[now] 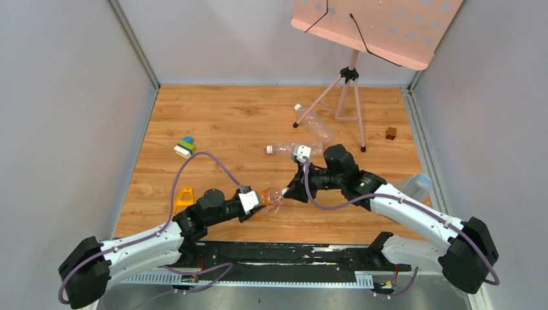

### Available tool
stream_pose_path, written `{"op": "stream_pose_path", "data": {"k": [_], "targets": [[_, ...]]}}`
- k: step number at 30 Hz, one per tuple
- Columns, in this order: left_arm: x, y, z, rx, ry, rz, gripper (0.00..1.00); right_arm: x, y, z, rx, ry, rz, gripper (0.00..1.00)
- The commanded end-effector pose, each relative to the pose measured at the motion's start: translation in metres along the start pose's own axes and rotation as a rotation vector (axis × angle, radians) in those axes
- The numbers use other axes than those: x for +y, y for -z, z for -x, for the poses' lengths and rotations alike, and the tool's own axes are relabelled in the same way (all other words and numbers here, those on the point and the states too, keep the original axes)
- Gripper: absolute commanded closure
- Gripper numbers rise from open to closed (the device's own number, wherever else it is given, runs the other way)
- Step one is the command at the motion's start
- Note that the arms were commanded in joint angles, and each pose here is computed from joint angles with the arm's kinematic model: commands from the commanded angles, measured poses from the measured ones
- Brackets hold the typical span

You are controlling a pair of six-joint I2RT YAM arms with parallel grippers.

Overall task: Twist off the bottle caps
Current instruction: Unscrew the bottle cap from the plastic bottle.

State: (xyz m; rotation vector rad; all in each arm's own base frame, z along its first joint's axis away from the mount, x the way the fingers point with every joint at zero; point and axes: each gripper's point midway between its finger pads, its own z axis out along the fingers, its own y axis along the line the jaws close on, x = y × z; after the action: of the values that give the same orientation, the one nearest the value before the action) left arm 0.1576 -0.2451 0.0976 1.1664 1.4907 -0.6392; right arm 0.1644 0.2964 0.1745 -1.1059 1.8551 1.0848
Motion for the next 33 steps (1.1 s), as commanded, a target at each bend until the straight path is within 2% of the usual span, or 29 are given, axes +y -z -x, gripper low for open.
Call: {"op": "stream_pose_path", "data": {"k": [1, 6, 10, 11, 13, 14, 17, 22, 25, 27, 33], "targets": [[0.0, -0.001, 0.021, -0.065, -0.005, -0.012, 1.0, 0.016, -0.002, 0.033, -0.119, 0.472, 0.116, 1.0], [0.001, -0.001, 0.021, -0.063, -0.007, -0.009, 1.0, 0.015, 0.003, 0.012, -0.113, 0.749, 0.128, 1.0], [0.0, -0.002, 0.021, -0.064, -0.008, -0.011, 1.0, 0.015, 0.011, 0.021, -0.189, 0.801, 0.077, 1.0], [0.0, -0.002, 0.021, -0.064, -0.008, -0.011, 1.0, 0.014, 0.013, 0.029, -0.219, 0.763, 0.048, 0.97], [0.0, -0.001, 0.021, -0.064, -0.007, -0.01, 1.0, 0.013, 0.018, 0.047, -0.259, 0.606, -0.012, 0.65], [0.001, -0.001, 0.02, -0.063, -0.007, -0.009, 1.0, 0.014, 0.02, 0.053, -0.263, 0.505, -0.023, 0.56], [0.0, -0.001, 0.021, -0.064, -0.006, -0.011, 1.0, 0.019, 0.025, 0.054, -0.234, 0.229, -0.034, 0.42], [0.0, -0.001, 0.021, -0.065, -0.005, -0.011, 1.0, 0.005, 0.029, 0.038, -0.187, -0.204, -0.179, 0.4], [0.0, -0.001, 0.02, -0.063, -0.004, -0.011, 1.0, -0.004, 0.026, 0.029, -0.173, -0.428, -0.253, 0.45], [0.0, -0.001, 0.02, -0.063, -0.002, -0.011, 1.0, 0.006, 0.021, 0.026, -0.138, -0.482, -0.195, 0.5], [0.0, -0.002, 0.021, -0.062, -0.001, -0.013, 1.0, 0.016, 0.013, 0.028, -0.13, -0.563, -0.134, 0.53]]}}
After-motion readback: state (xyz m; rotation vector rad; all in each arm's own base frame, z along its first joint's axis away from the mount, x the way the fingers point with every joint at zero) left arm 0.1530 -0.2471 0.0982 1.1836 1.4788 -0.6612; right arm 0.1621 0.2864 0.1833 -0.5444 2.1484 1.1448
